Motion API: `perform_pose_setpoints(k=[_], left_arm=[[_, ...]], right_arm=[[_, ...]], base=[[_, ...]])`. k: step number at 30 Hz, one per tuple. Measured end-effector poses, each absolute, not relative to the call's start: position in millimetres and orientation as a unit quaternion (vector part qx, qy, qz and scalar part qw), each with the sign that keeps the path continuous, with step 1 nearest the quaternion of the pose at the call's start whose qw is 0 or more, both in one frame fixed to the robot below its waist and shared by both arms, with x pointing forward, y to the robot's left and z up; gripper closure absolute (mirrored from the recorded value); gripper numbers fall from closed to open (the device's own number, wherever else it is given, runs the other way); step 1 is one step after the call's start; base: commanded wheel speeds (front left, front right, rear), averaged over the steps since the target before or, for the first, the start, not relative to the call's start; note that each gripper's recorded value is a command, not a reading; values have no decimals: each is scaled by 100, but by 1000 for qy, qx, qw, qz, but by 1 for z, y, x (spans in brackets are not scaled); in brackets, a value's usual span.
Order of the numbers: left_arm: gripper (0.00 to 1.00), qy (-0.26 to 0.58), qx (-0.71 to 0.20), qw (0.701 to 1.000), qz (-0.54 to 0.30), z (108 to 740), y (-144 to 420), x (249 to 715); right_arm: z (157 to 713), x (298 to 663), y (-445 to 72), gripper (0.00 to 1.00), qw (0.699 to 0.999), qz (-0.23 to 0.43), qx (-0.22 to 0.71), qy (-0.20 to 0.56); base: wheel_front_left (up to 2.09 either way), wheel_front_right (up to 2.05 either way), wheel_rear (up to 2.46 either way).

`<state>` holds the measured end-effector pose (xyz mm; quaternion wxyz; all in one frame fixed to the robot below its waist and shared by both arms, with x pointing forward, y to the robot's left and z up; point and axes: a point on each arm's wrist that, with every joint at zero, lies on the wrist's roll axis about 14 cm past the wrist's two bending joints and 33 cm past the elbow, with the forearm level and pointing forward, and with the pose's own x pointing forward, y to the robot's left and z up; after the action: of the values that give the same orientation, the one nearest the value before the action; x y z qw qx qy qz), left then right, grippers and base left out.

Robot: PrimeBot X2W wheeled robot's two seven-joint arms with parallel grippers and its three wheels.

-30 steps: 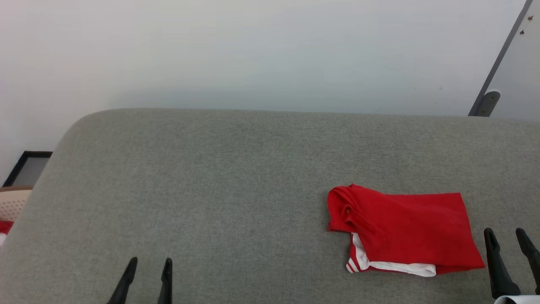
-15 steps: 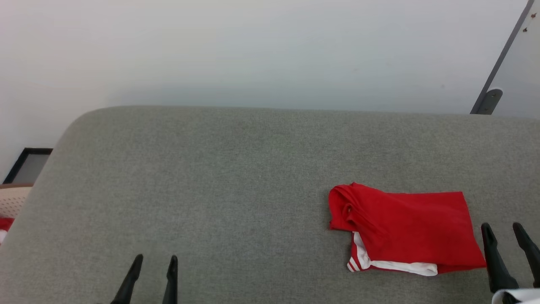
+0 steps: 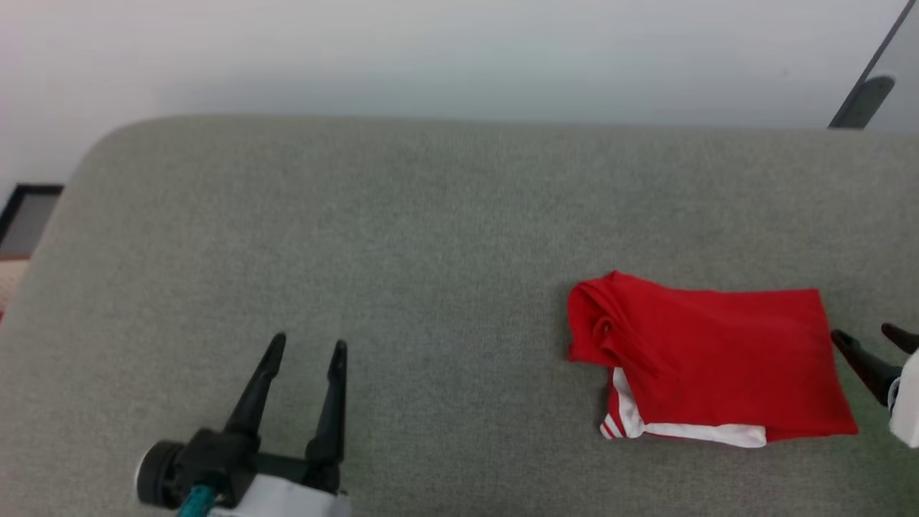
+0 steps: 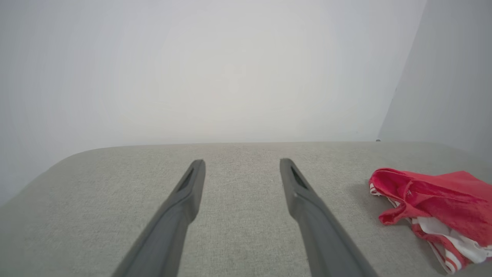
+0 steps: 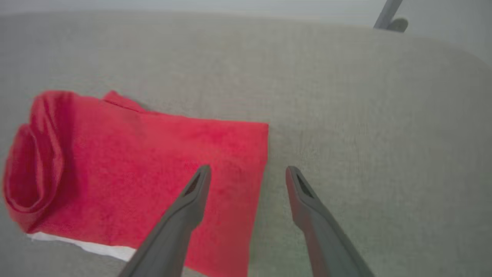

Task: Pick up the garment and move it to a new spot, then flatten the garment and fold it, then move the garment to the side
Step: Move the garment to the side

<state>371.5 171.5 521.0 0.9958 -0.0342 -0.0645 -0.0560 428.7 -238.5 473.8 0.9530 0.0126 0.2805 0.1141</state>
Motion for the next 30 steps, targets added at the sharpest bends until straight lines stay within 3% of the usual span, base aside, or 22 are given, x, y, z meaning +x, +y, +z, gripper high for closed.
perform_pose_setpoints(k=[4, 13, 17, 18, 19, 20, 27, 30], left_arm=[[0, -51, -40, 996, -69, 511, 161, 387], [0, -36, -42, 995, -82, 495, 152, 420], [0, -25, -40, 995, -83, 484, 152, 432], [0, -21, -39, 995, -84, 481, 152, 434], [0, -19, -38, 995, -86, 479, 152, 436], [0, -16, -36, 995, -90, 476, 150, 438], [0, -24, -28, 991, -131, 476, 131, 455], [0, -35, -21, 986, -160, 479, 116, 468]], right_arm=[[448, 434, -249, 0, 915, 111, 6, 388], [392, 445, -237, 0, 852, 123, 1, 509], [380, 452, -232, 0, 843, 135, -3, 521], [378, 455, -231, 64, 845, 138, -2, 517], [377, 457, -230, 92, 848, 139, 0, 512], [376, 459, -231, 100, 851, 139, 1, 506], [389, 471, -234, 100, 889, 127, 64, 436], [399, 472, -259, 100, 907, 95, 73, 405]], base=[[0, 0, 0], [0, 0, 0], [0, 0, 0], [0, 0, 0], [0, 0, 0], [0, 0, 0], [0, 0, 0], [0, 0, 0]])
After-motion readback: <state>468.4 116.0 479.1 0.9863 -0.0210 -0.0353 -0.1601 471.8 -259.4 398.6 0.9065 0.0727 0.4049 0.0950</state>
